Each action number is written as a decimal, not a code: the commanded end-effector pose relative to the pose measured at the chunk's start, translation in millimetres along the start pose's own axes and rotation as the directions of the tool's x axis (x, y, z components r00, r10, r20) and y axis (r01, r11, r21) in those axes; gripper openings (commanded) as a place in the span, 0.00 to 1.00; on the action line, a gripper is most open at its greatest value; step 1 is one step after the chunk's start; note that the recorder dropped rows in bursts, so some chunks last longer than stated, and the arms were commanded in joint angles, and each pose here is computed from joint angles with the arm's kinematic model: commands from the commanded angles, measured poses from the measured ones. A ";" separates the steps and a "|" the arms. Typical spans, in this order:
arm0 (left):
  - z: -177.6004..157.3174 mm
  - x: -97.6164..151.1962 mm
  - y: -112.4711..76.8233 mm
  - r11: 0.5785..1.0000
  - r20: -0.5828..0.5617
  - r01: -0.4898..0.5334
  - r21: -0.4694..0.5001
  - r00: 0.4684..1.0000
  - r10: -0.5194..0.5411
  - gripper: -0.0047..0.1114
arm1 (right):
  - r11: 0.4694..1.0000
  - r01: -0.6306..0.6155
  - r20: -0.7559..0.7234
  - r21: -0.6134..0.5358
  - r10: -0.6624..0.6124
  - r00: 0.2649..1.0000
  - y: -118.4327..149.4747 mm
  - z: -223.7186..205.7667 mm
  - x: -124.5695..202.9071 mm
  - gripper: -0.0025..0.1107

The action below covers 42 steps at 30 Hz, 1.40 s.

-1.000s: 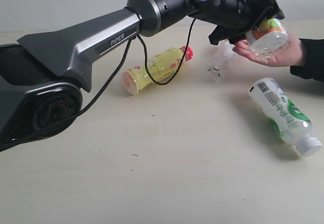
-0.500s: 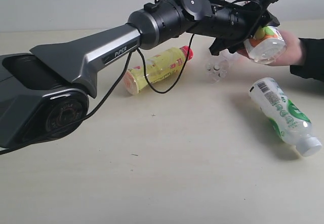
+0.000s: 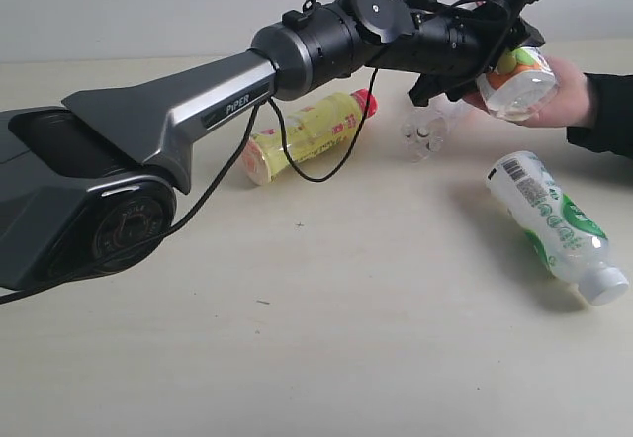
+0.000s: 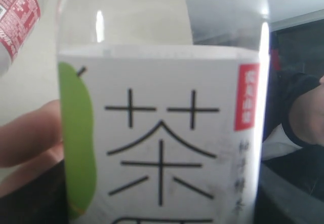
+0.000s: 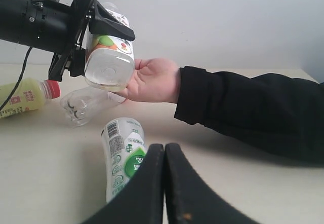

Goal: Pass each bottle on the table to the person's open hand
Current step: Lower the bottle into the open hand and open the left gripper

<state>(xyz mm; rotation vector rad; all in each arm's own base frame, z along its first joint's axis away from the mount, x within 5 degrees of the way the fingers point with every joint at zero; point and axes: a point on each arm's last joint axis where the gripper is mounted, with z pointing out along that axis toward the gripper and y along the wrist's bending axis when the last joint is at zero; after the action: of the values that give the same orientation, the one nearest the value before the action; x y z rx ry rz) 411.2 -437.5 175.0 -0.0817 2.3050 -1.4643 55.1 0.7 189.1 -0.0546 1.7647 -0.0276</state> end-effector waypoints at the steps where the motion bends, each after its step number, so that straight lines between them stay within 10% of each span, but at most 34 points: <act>1: -2.5 -5.6 -4.1 1.000 0.030 0.022 0.019 0.999 -0.023 0.45 | 1.000 0.007 0.014 0.006 -0.007 1.000 -0.3 0.0 0.2 0.02; 13: -2.5 -5.2 -4.2 1.000 0.026 0.013 0.020 1.000 -0.013 0.67 | 1.000 0.007 0.014 0.006 -0.007 1.000 -0.3 0.0 0.2 0.02; 42: -0.6 0.6 -6.7 0.999 0.010 -0.031 0.021 0.999 0.031 0.82 | 1.000 0.007 0.014 0.006 -0.007 1.000 -0.3 0.0 0.2 0.02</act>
<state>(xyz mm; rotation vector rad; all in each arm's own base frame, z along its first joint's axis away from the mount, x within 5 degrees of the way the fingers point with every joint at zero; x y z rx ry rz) 410.4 -438.4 175.3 -0.0478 2.2952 -1.4565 55.1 0.7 189.1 -0.0546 1.7647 -0.0276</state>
